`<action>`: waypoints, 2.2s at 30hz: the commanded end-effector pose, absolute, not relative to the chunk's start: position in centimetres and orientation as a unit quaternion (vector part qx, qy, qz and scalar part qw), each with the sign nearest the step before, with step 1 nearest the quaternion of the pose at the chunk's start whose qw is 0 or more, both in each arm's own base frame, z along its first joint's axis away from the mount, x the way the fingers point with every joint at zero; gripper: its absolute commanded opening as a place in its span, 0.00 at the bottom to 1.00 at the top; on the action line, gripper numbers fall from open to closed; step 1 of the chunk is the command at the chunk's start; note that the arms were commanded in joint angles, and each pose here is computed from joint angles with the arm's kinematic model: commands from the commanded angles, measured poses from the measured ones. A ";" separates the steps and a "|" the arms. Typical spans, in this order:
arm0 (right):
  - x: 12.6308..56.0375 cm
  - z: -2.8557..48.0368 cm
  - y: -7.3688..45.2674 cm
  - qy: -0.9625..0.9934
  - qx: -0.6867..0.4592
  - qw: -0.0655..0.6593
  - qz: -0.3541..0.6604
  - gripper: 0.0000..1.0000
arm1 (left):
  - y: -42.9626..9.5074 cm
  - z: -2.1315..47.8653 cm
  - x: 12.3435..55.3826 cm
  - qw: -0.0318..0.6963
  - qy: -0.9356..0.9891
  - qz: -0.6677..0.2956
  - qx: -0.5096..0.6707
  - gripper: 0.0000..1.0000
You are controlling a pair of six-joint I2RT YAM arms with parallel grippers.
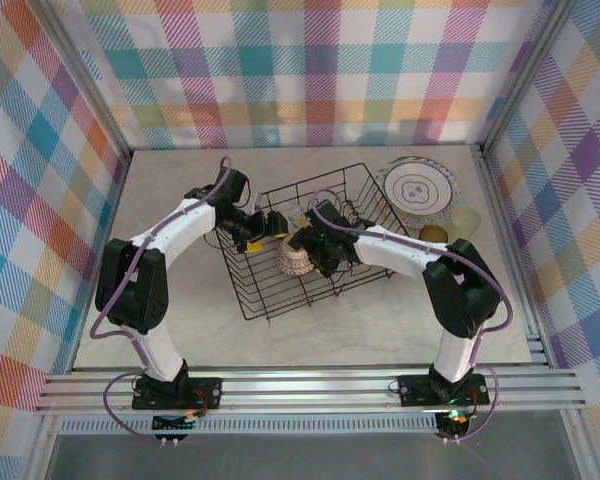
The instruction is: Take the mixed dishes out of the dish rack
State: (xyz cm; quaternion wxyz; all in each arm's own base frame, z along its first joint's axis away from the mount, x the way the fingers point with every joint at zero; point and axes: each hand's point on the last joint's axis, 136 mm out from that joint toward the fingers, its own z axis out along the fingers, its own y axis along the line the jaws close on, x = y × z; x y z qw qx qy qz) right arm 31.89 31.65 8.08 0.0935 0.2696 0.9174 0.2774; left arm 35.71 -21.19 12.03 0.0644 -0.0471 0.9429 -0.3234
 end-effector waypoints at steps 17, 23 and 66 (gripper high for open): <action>29.3 3.5 29.0 0.913 0.305 0.097 0.251 0.36 | -21.4 12.3 35.8 0.059 0.936 -0.342 -0.058 0.87; 29.3 3.8 28.7 0.915 0.293 0.110 0.256 0.28 | -21.4 11.9 35.6 0.051 0.937 -0.342 -0.058 0.87; 29.0 2.0 27.4 0.912 0.284 0.106 0.275 0.19 | -23.8 10.2 37.0 0.047 0.910 -0.409 -0.058 0.98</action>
